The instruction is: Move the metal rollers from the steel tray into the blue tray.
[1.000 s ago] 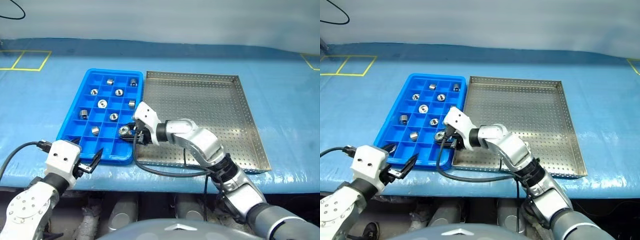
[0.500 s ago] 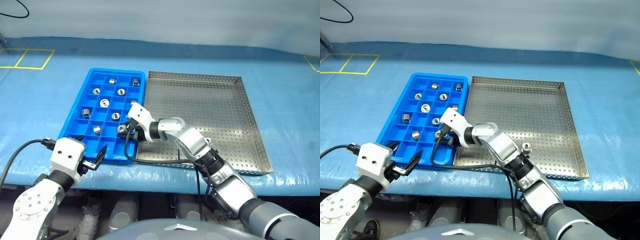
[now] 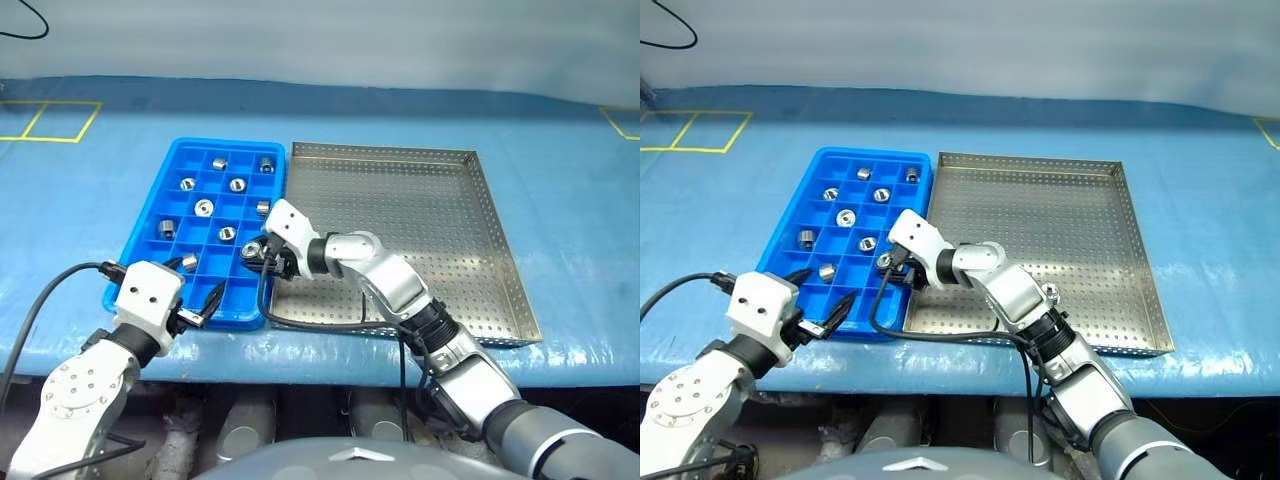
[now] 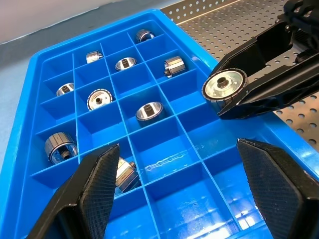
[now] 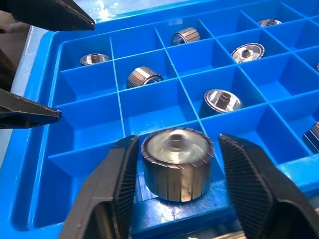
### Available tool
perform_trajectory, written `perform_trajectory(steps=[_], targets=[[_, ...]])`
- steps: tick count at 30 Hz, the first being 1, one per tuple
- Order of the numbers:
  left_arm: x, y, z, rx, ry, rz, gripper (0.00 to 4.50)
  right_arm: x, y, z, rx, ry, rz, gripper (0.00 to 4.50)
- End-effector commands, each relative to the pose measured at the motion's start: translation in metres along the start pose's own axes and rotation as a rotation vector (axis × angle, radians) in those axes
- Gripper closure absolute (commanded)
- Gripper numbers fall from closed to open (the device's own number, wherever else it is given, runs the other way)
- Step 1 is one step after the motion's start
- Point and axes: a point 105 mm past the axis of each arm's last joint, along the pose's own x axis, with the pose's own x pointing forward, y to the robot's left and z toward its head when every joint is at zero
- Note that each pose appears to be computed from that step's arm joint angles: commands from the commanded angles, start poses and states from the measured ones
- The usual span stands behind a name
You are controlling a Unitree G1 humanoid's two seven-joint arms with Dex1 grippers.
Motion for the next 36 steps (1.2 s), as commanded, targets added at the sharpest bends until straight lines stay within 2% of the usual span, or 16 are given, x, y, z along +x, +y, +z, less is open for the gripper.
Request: perform_trajectory(steps=[1, 7, 11, 16, 22, 27, 36], targets=[[-0.001, 0.000, 0.005, 0.024, -0.017, -0.004, 0.38, -0.003, -0.001, 0.018, -0.032, -0.072, -0.025, 1.17], [0.007, -0.008, 0.010, 0.016, -0.045, -0.047, 0.38, -0.017, -0.008, 0.035, -0.032, -0.139, -0.077, 1.17], [0.024, -0.026, 0.022, 0.016, -0.099, -0.152, 0.38, -0.047, -0.016, 0.039, -0.041, -0.173, -0.148, 1.17], [0.049, -0.049, 0.041, 0.043, -0.165, -0.292, 0.38, -0.101, -0.029, 0.017, -0.099, -0.082, -0.274, 1.17], [0.073, -0.066, 0.059, 0.081, -0.221, -0.395, 0.38, -0.149, -0.038, -0.005, -0.048, -0.010, -0.417, 1.17], [0.088, -0.088, 0.074, 0.094, -0.267, -0.512, 0.38, -0.155, -0.032, -0.028, 0.031, 0.036, -0.445, 1.17], [0.087, -0.116, 0.068, 0.075, -0.252, -0.633, 0.38, -0.155, -0.030, -0.056, 0.111, 0.111, -0.473, 1.17]])
